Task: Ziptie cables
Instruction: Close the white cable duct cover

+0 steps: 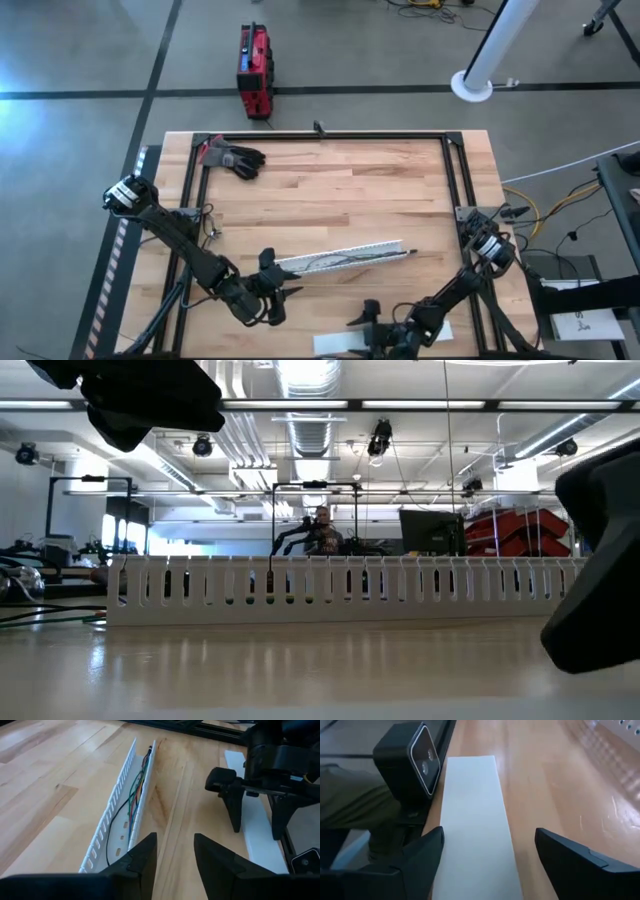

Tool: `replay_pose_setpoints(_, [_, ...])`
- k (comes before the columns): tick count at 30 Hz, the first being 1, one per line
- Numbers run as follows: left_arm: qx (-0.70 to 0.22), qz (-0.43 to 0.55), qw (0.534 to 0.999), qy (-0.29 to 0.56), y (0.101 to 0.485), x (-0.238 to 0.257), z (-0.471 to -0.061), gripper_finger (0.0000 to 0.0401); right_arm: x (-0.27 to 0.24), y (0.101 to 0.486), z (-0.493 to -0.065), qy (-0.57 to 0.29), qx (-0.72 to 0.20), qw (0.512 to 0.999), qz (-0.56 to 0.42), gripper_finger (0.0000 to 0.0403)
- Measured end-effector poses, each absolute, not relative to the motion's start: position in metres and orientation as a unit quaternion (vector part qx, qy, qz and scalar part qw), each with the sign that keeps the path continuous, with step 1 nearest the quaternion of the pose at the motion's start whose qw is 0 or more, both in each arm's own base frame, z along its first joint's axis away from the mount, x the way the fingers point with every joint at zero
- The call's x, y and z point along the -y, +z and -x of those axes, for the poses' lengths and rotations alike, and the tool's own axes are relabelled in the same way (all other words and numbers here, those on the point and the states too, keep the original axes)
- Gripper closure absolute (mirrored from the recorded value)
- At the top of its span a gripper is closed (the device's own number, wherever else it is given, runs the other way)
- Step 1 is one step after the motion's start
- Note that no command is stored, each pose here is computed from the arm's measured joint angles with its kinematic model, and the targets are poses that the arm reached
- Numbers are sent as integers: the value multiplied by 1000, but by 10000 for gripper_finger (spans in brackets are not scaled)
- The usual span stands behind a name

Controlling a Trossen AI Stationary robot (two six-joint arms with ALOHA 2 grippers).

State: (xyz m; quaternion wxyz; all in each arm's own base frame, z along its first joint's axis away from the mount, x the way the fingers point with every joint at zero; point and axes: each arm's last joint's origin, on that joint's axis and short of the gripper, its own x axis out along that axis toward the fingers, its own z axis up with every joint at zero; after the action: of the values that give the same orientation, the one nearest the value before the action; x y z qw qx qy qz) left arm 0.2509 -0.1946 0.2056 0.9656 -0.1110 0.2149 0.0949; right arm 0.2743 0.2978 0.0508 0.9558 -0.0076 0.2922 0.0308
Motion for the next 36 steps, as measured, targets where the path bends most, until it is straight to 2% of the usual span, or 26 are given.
replay_pose_setpoints(10, [-215,111,966,95,206,195,-251,290,-274,68,-277,13,-301,951,67,99])
replay_pose_setpoints(16, [-215,117,965,97,204,195,-252,290,-274,83,-277,15,-259,965,38,103])
replay_pose_setpoints(23, [-221,116,963,99,191,199,-256,276,-270,59,-280,20,-270,962,31,92])
replay_pose_setpoints(36, [-221,120,963,101,188,201,-258,259,-263,34,-285,19,-289,957,14,113])
